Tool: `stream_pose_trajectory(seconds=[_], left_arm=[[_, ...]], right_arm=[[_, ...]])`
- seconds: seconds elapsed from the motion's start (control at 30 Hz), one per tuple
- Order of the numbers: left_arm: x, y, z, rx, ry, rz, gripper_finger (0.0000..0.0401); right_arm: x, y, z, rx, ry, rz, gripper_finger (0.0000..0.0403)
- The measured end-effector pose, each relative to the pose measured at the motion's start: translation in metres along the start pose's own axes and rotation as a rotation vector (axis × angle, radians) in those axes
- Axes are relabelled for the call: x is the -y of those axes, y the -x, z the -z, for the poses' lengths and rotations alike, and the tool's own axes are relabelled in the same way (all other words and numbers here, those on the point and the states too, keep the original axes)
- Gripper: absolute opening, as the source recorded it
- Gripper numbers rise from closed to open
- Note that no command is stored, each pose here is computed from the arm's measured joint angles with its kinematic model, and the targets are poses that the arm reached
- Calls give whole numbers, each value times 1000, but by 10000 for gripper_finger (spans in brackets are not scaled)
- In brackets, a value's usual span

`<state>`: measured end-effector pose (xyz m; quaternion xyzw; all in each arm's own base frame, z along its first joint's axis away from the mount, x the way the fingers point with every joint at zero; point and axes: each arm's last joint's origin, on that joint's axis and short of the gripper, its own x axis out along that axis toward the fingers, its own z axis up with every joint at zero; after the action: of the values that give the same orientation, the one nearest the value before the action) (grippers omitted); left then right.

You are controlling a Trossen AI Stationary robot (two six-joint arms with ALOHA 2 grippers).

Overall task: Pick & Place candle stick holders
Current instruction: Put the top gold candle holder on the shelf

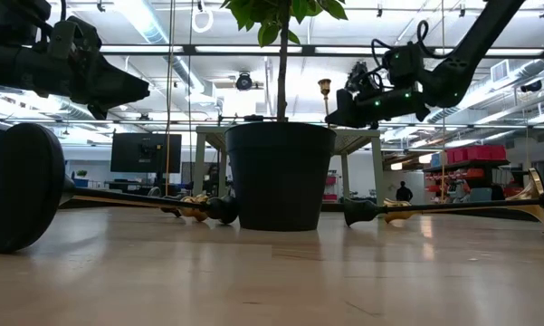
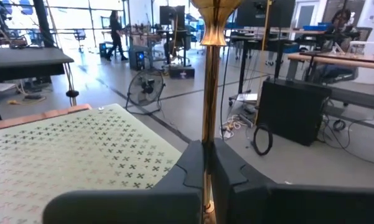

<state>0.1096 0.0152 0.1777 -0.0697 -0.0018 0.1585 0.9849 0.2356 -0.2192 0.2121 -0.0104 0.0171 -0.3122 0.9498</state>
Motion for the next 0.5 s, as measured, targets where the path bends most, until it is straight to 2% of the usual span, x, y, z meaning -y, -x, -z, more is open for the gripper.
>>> stream_pose_trajectory(seconds=[0.37, 0.5], left_arm=[[0, 0, 0, 1, 0, 0, 99], [0, 0, 0, 1, 0, 0, 99]], right_arm=[[1, -2, 4, 7, -8, -2, 1], [2, -2, 4, 7, -9, -1, 18]])
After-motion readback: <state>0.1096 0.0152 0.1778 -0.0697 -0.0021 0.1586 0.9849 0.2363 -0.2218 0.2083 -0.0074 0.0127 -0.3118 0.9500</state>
